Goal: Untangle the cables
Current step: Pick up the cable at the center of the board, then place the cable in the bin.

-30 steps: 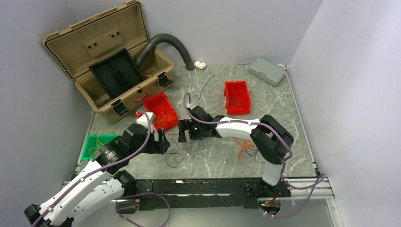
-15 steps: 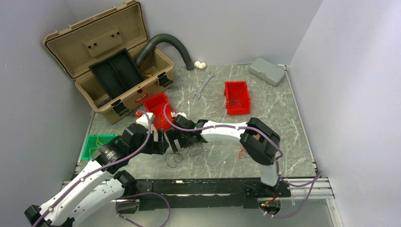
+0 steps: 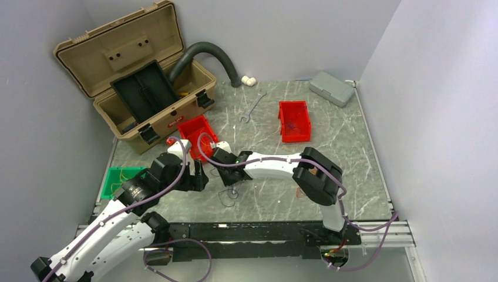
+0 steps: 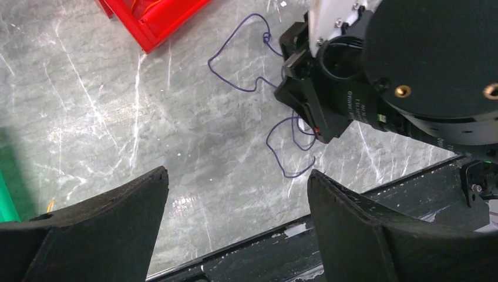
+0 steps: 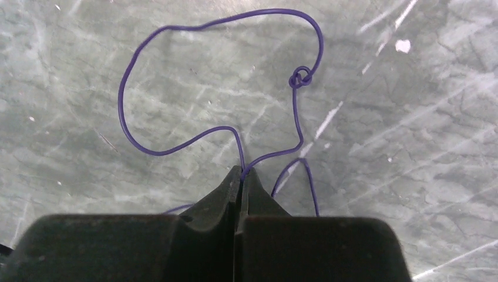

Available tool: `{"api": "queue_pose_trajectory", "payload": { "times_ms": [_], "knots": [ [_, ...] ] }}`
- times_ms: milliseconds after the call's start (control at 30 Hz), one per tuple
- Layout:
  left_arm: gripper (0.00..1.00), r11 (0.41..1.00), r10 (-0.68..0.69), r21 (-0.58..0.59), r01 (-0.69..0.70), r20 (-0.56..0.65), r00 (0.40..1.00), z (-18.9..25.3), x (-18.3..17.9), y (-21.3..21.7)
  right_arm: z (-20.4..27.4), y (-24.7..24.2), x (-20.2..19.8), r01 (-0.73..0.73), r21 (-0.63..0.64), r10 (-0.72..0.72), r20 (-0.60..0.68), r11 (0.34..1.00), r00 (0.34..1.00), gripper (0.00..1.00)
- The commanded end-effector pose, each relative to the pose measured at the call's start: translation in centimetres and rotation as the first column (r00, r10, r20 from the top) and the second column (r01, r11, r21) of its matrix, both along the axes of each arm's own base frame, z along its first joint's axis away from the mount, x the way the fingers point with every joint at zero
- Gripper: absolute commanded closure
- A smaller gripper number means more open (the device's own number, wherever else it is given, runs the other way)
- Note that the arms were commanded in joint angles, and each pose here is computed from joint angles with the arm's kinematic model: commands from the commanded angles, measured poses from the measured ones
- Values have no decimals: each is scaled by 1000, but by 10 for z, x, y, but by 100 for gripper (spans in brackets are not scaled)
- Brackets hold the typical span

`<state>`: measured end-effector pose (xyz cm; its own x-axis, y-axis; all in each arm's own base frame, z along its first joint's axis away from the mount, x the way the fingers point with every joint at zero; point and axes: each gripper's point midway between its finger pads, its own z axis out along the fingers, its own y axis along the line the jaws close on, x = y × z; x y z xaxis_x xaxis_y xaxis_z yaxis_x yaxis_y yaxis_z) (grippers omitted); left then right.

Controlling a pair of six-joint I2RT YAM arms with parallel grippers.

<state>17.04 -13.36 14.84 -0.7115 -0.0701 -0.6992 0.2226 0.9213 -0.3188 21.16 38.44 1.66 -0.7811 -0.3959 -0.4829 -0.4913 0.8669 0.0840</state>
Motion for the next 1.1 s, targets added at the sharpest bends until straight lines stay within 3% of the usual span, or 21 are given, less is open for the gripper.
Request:
{"api": "queue_pose_trajectory", "payload": {
  "times_ms": [0, 300, 667, 800, 900, 1067],
  "knots": [
    [10, 1000, -5, -29, 6, 50, 999, 22, 4, -1, 18, -21, 6, 25, 19, -26, 35, 999, 999, 100],
    [12, 998, -32, -43, 34, 58, 998, 23, 5, -8, 118, -70, 34, 81, 246, -104, 82, 966, 991, 100],
    [13, 996, -72, -55, 75, 67, 995, 30, 6, -16, 227, -168, 114, 215, 302, -298, 264, 929, 917, 100],
    [12, 994, -82, -68, 86, 62, 995, 31, 6, -19, 239, -204, 150, 315, 304, -399, 272, 899, 876, 100],
    [2, 995, -74, -69, 78, 52, 996, 29, 6, -19, 240, -226, 176, 380, 320, -466, 260, 868, 846, 100],
    [1, 995, -73, -66, 77, 58, 996, 31, 6, -18, 223, -261, 219, 480, 280, -549, 277, 831, 789, 100]
  ]
}}
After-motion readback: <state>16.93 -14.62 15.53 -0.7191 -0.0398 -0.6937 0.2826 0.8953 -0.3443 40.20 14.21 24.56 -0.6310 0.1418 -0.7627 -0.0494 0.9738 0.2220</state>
